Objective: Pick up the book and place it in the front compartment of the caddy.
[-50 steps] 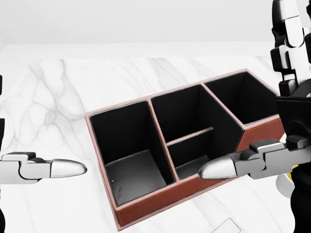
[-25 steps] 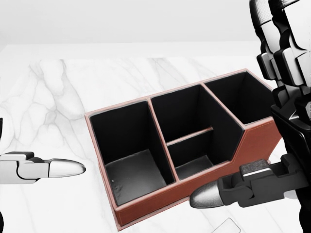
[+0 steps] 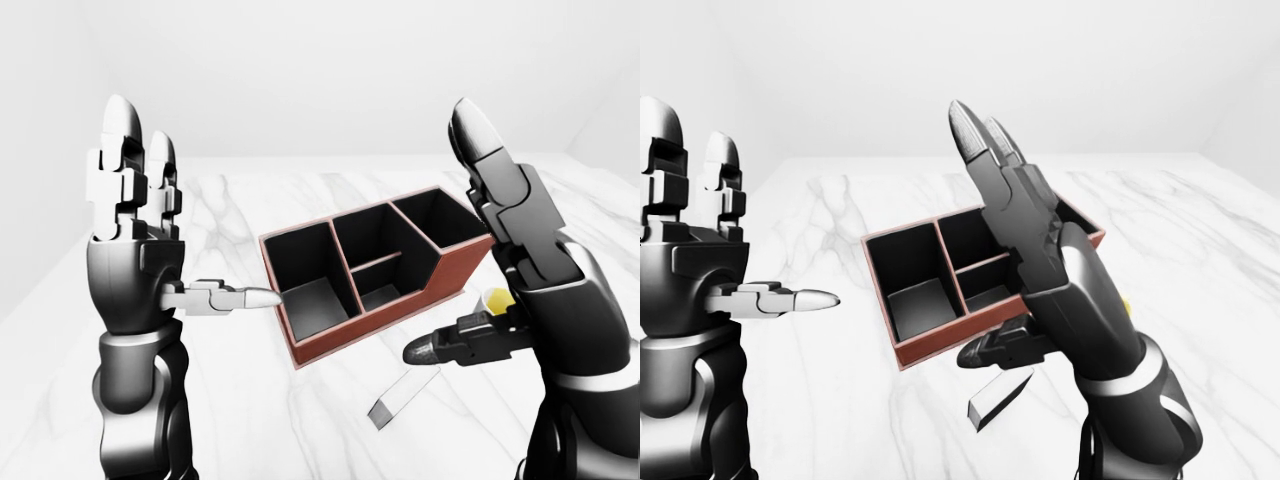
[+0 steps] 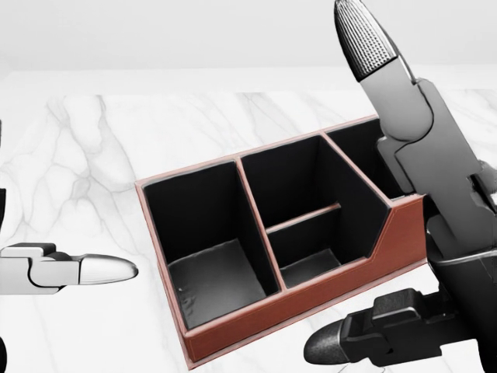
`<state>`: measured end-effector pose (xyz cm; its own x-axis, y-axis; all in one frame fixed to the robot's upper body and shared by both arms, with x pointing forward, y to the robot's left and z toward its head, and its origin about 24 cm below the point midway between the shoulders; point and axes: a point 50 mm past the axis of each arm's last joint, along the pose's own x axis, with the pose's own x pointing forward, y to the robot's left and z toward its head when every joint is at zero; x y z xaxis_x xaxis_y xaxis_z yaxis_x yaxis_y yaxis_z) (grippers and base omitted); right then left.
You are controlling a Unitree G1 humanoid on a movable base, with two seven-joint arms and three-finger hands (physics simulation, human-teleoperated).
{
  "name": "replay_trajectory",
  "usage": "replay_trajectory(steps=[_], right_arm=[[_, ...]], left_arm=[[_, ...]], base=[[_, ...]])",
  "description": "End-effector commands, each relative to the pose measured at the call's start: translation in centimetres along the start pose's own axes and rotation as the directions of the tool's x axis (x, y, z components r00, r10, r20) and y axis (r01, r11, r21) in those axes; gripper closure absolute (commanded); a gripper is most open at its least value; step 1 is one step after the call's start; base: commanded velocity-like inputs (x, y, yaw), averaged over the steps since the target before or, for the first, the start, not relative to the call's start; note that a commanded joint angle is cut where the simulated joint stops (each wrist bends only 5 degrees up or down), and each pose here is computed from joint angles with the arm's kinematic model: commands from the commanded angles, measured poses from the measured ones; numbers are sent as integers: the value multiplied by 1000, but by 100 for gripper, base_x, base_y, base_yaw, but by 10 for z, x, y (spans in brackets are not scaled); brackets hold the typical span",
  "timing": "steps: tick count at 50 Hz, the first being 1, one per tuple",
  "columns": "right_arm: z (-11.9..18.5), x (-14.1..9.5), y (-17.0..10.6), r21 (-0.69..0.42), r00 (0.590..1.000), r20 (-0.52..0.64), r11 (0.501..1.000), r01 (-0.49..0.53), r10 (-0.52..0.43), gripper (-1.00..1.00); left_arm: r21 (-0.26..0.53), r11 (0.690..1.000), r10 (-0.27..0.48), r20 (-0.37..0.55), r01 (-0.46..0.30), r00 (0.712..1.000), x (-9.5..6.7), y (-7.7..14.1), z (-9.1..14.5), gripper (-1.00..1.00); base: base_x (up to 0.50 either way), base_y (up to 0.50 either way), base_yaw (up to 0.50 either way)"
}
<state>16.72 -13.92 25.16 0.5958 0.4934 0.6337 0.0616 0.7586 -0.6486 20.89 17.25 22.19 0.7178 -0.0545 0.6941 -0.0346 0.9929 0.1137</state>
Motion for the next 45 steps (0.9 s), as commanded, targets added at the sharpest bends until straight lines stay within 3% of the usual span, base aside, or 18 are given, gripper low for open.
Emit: replay_trajectory(steps=[1, 6, 19, 30, 34, 45], right_arm=[[8, -4, 4, -79, 997, -16, 994, -72, 71, -100], [7, -2, 4, -133, 991, -51, 982, -131, 125, -100], [-1, -3, -16, -313, 967, -219, 948, 59, -133, -100], [-5, -6, -23, -347, 942, -264, 932, 108, -207, -100], [-7, -9, -21, -349, 944, -280, 935, 71, -176, -100], [-8, -12, -27, -365, 933, -290, 926, 97, -212, -100]], left_arm=[[-3, 1000, -1, -9, 1, 1000, -1, -1, -2, -100], [-3, 1000, 0, -4, 0, 1000, -1, 0, -1, -100], [-5, 1000, -5, -13, 5, 1000, -1, -2, -3, -100], [-4, 1000, -4, -15, 4, 1000, -1, -1, -3, -100], [-5, 1000, -7, -24, 7, 1000, -1, -2, -5, -100], [-4, 1000, -7, -21, 7, 1000, -1, -3, -4, -100]], base=[[0, 0, 0], [0, 0, 0], [0, 0, 0], [0, 0, 0], [0, 0, 0], [0, 0, 0]])
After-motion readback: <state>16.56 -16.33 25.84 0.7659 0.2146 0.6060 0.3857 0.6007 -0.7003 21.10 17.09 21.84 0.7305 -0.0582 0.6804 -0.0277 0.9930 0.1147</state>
